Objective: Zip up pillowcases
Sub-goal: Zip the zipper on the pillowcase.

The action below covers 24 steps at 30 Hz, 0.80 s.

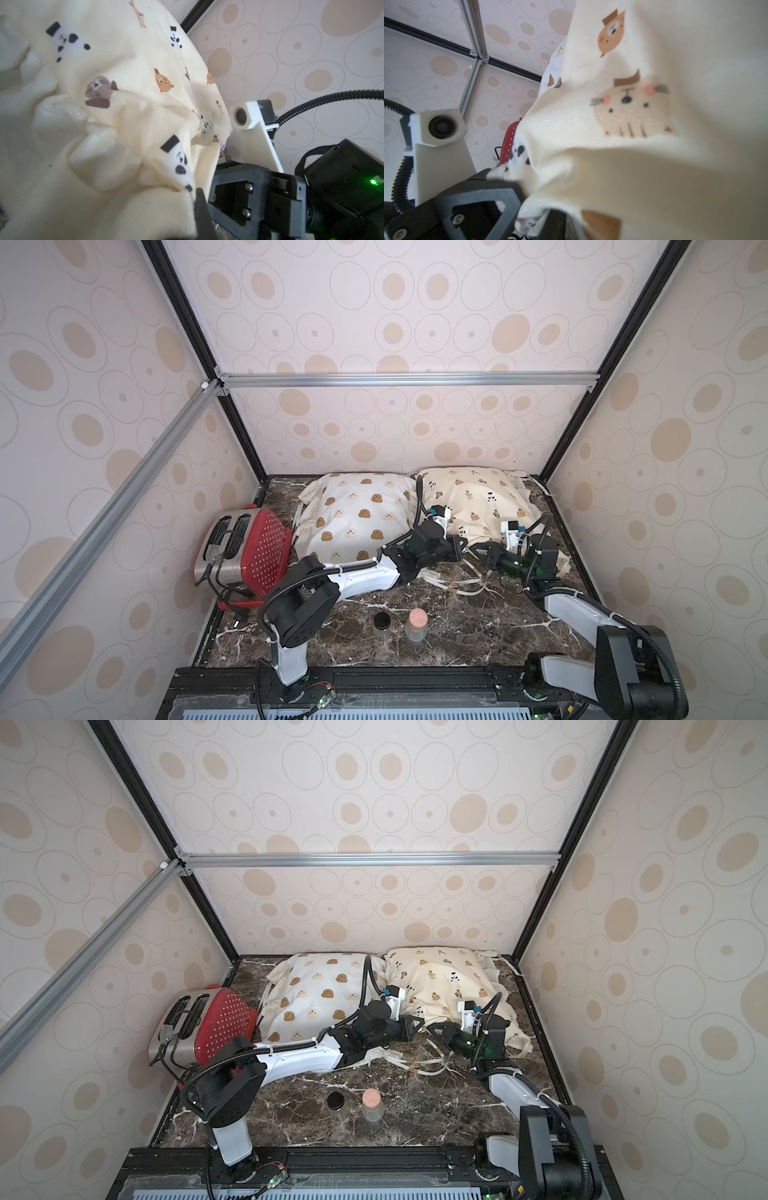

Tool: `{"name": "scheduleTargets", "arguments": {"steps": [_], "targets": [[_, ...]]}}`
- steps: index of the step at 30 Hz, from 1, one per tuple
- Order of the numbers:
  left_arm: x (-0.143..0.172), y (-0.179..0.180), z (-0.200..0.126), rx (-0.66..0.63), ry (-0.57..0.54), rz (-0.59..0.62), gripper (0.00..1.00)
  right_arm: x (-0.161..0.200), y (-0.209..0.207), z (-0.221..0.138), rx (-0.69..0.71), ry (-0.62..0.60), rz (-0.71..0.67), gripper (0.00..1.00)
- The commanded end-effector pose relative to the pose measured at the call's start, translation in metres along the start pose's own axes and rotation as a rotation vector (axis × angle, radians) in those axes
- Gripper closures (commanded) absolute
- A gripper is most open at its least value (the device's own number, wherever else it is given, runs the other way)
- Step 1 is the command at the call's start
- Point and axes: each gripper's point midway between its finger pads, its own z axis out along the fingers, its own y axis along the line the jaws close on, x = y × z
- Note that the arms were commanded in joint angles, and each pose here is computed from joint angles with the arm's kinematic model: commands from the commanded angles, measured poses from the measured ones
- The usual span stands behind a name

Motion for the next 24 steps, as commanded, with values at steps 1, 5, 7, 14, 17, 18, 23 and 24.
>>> {"name": "scheduleTargets", "arguments": {"steps": [1,5,7,14,17,18,23,24], "targets": [[-0.028,-0.034,-0.012,0.099,-0.065,0.018,1.00,-0.017,0.010,0.001,-0.024,-0.042,-0.022,0.86],[-0.028,-0.033,-0.013,0.093,-0.067,0.021,1.00,-0.018,0.009,0.000,-0.008,-0.050,-0.028,0.91],[-0.029,-0.033,-0.013,0.092,-0.070,0.021,1.00,-0.017,0.007,-0.001,0.008,-0.046,-0.029,0.93],[-0.032,-0.032,-0.014,0.080,-0.079,0.022,1.00,-0.013,0.006,-0.005,0.045,-0.030,-0.050,1.00],[-0.033,-0.030,-0.014,0.063,-0.079,0.028,1.00,-0.008,0.000,-0.008,0.092,-0.012,-0.054,1.00],[-0.033,-0.029,-0.014,0.058,-0.079,0.030,1.00,-0.006,-0.001,-0.010,0.098,-0.008,-0.061,1.00],[-0.036,-0.029,-0.017,0.050,-0.086,0.038,1.00,0.003,-0.012,-0.022,0.210,0.007,-0.078,1.00],[-0.037,-0.028,-0.018,0.047,-0.087,0.038,1.00,0.004,-0.013,-0.026,0.231,0.004,-0.086,1.00]]}}
